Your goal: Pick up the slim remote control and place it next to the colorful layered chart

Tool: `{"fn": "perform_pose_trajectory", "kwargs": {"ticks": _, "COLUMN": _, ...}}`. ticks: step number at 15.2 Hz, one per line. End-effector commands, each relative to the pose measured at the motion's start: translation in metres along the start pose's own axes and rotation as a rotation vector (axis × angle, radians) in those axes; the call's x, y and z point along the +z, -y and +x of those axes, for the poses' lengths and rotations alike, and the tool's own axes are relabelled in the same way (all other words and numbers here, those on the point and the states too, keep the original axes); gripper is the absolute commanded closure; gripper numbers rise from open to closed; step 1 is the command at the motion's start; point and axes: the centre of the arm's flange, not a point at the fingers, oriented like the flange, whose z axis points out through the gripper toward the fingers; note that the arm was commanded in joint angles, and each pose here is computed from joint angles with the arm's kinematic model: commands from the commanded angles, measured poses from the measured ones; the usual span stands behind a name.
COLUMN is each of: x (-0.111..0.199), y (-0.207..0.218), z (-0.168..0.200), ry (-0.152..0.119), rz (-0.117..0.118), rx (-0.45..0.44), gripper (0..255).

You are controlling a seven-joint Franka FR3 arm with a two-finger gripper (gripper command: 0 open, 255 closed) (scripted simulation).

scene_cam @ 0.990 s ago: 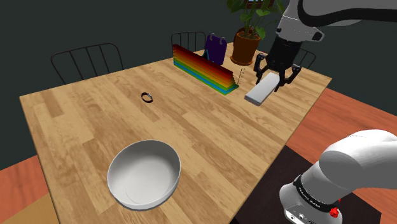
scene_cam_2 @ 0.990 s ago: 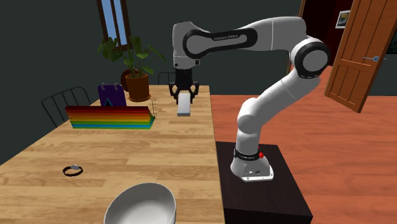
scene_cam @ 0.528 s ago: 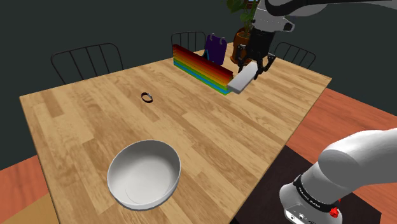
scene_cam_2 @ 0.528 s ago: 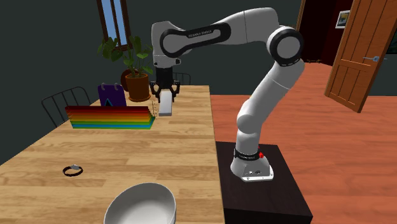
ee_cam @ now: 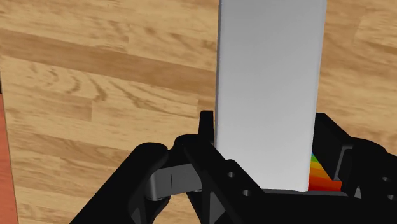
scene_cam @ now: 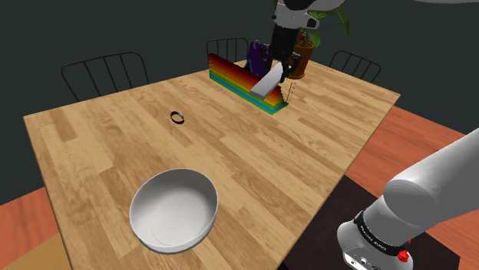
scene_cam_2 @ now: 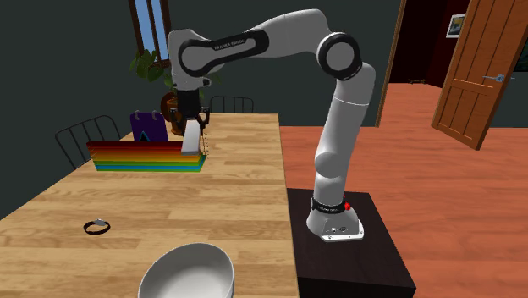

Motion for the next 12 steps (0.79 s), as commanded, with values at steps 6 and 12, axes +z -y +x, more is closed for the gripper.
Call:
{"fn": "perform_pose_trajectory", "kwargs": {"ticks": 6, "x": 0.006, "y": 0.066, "z": 0.019, "ry": 0.001, "rz": 0.0, "rx": 0.001, "gripper": 255}}
{"fn": "perform_pose_trajectory", "kwargs": {"ticks": 12, "x": 0.037, "y": 0.066, "z": 0.02, "ry": 0.001, "rz": 0.0, "rx": 0.001, "gripper": 255}}
